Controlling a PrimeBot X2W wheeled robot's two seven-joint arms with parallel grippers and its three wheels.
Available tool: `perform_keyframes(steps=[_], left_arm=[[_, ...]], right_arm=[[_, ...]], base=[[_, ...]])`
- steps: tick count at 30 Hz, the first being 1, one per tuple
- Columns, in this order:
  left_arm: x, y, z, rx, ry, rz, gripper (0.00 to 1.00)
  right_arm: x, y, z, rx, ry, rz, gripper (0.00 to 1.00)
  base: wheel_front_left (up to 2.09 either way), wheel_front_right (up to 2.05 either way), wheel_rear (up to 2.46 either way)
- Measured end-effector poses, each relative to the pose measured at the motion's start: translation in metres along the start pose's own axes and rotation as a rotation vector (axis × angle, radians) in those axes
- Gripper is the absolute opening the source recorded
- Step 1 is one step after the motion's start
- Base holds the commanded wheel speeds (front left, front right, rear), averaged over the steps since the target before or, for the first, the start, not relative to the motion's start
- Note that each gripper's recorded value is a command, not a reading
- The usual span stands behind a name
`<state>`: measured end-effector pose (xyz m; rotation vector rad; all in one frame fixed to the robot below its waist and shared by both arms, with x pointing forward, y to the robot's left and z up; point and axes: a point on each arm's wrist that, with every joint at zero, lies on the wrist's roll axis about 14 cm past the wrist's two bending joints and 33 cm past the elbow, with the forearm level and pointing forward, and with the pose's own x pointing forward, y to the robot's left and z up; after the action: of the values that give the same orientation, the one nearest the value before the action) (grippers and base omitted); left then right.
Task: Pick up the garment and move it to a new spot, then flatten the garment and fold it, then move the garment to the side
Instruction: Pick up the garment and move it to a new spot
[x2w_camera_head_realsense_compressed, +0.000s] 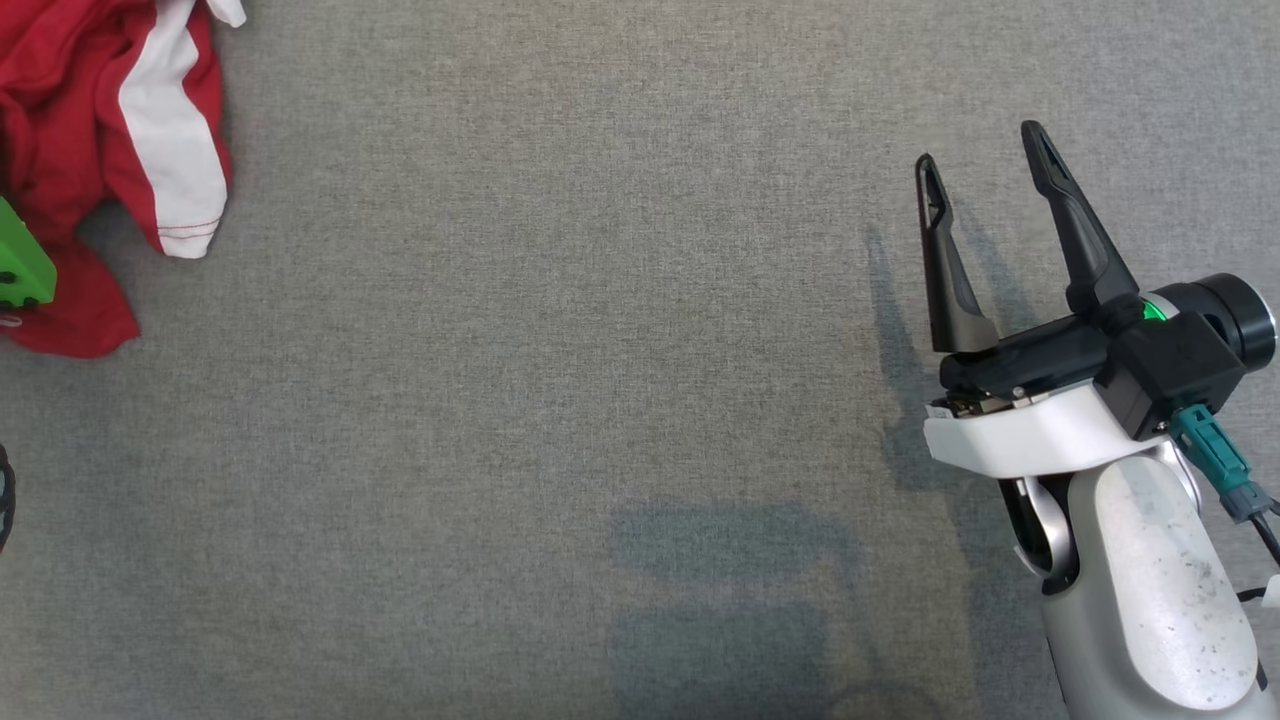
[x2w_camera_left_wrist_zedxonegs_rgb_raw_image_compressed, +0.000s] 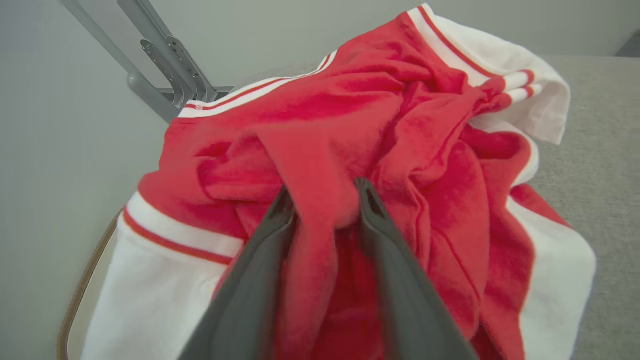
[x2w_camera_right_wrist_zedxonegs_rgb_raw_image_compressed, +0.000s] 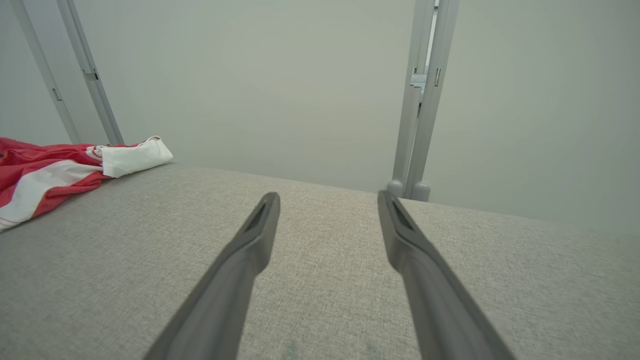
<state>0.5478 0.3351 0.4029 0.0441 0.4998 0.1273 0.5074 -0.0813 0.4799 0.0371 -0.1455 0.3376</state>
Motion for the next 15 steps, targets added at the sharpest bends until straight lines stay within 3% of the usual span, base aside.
perform_keyframes(steps=[1, 2, 10, 15], left_arm=[[0.000, 0.000, 0.002, -0.001, -0.015, 0.000, 0.10], [0.000, 0.000, 0.004, -0.006, -0.025, 0.001, 0.00], [-0.006, 0.008, 0.032, 0.011, -0.128, 0.012, 0.00], [-0.017, 0.012, 0.074, 0.019, -0.253, 0.018, 0.00]], right_arm=[[0.000, 0.000, 0.001, 0.000, -0.002, -0.001, 1.00], [0.000, 0.000, 0.002, -0.001, -0.007, -0.001, 1.00], [0.002, 0.000, 0.018, -0.003, -0.050, -0.001, 1.00], [0.000, -0.002, 0.031, 0.002, -0.074, -0.009, 1.00]], base=[[0.00, 0.00, 0.00], [0.00, 0.00, 0.00], [0.00, 0.00, 0.00], [0.00, 0.00, 0.00]])
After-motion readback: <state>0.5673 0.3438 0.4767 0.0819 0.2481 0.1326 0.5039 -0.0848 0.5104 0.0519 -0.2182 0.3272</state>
